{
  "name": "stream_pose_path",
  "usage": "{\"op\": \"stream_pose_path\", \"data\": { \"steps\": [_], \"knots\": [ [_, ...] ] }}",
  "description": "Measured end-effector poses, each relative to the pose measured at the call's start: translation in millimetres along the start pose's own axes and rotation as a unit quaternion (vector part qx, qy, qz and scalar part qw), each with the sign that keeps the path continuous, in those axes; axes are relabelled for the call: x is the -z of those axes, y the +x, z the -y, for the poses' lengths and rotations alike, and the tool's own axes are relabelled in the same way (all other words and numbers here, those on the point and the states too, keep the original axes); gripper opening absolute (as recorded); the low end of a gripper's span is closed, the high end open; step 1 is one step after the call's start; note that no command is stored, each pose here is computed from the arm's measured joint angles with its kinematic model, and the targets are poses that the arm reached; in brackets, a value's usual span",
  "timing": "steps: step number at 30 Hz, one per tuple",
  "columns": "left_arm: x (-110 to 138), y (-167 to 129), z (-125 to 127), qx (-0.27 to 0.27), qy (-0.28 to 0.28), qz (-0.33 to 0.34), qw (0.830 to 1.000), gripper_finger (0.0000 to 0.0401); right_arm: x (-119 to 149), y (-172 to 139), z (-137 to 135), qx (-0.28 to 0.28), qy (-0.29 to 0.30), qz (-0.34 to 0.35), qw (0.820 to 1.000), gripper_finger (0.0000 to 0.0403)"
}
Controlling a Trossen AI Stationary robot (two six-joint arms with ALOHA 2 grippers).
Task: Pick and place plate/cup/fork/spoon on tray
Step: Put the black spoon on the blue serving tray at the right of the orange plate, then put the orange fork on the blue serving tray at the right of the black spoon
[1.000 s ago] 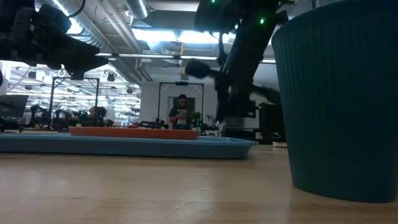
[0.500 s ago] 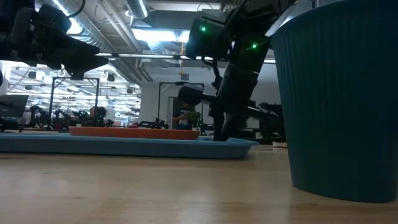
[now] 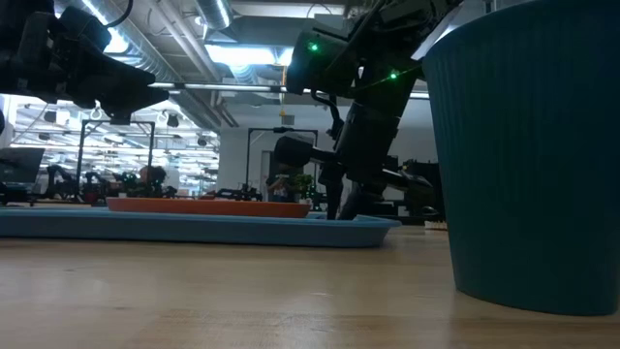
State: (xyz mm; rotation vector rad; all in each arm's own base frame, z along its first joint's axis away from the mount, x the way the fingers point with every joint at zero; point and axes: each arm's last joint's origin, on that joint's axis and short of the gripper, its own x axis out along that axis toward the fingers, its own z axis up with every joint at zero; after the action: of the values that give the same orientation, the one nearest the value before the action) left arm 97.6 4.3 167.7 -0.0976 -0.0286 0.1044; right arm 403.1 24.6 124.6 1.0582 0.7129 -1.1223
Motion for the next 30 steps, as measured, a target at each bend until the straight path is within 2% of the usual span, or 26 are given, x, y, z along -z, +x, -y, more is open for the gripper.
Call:
{"op": "stream_pose_path", "data": {
  "steps": [7,18,22,25,30],
  "knots": [
    [0.0,0.0,0.0,0.0,0.0,0.0,1.0,0.0208,-0.2,-0.3,2.4,0.013,-0.006,0.001,1.0,0.0043],
    [0.0,0.0,0.0,0.0,0.0,0.0,1.0,0.0208,0.0,0.4,1.0,0.005,-0.001,0.003,1.0,0.0043],
    [0.0,0.0,0.0,0.0,0.0,0.0,1.0,0.0208,-0.2,0.3,2.0,0.01,0.025,0.004,1.0,0.0045],
    [0.0,0.0,0.0,0.0,0.0,0.0,1.0,0.0208,-0.6,0.4,2.2,0.01,0.034,0.015,0.999,0.0059],
    [0.0,0.0,0.0,0.0,0.0,0.0,1.0,0.0208,-1.0,0.3,2.3,0.011,0.024,0.024,0.999,0.0108]
  ]
}}
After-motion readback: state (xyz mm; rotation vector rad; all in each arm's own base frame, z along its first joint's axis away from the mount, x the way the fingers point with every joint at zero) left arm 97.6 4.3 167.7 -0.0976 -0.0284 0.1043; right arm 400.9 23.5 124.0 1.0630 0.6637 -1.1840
